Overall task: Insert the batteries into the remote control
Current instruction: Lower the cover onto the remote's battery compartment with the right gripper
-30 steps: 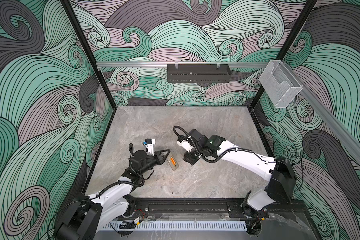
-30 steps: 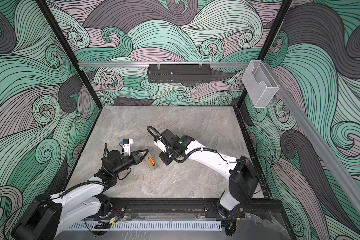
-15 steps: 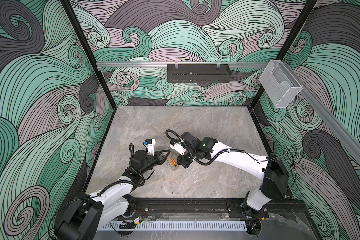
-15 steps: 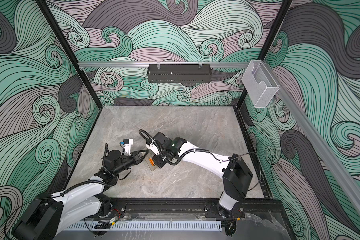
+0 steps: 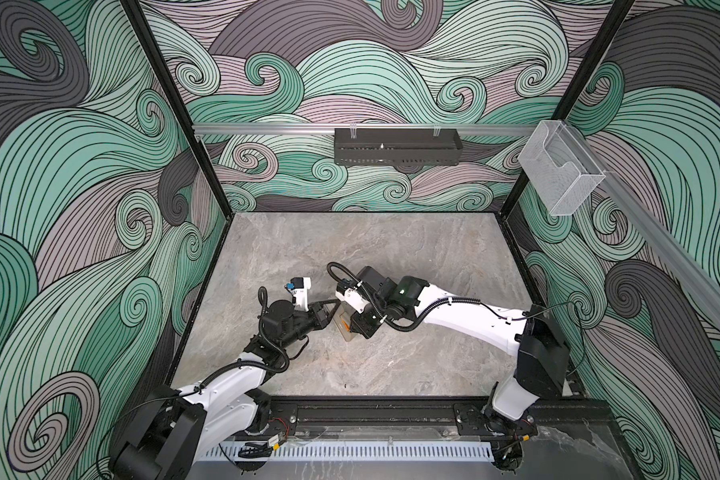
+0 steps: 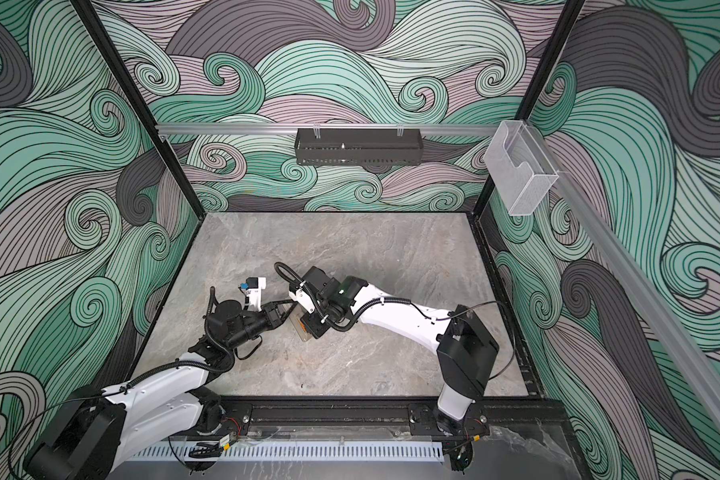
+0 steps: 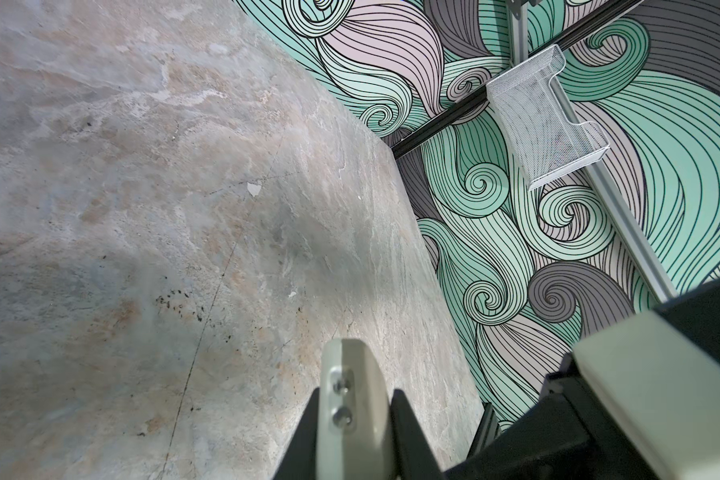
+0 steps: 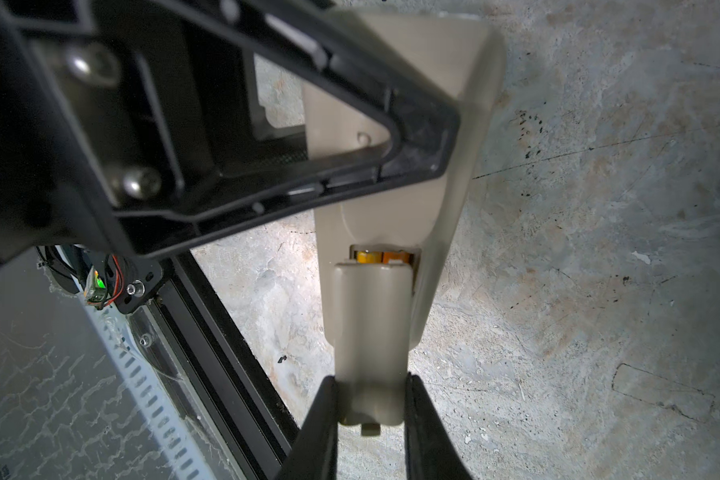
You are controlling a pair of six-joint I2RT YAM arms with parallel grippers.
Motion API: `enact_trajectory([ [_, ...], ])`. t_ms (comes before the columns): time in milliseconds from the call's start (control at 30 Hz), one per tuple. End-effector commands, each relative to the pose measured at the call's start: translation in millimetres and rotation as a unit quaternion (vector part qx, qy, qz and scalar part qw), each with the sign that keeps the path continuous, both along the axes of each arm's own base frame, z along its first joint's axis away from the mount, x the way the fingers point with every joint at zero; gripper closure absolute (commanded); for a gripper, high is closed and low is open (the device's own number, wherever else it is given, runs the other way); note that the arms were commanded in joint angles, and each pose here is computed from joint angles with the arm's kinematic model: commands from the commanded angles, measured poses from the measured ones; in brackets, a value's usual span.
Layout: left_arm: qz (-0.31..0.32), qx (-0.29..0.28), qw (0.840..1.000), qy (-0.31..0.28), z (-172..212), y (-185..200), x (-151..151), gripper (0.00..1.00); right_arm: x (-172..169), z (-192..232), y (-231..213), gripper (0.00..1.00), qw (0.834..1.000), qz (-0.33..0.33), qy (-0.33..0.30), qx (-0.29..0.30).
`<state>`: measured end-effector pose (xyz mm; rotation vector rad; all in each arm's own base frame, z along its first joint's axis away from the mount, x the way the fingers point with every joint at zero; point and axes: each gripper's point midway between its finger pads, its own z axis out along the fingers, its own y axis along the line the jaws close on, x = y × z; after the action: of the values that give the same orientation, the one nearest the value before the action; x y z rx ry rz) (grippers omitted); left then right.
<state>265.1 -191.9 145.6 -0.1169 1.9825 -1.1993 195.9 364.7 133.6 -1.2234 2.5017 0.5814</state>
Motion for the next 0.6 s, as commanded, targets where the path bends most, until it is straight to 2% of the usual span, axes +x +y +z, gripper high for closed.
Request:
enact_trajectory([
  [0, 0.002, -0.014, 0.999, -0.044, 28.3, -1.4, 6.0, 1.0, -0.2, 5.1, 6.6, 0.88, 1.0, -0.002, 0.003, 0.011],
  [567, 0.002, -0.015, 0.999, -0.045, 29.3, -1.2, 5.4, 1.0, 0.7, -3.4, 8.2, 0.89, 1.0, -0.002, 0.003, 0.002],
])
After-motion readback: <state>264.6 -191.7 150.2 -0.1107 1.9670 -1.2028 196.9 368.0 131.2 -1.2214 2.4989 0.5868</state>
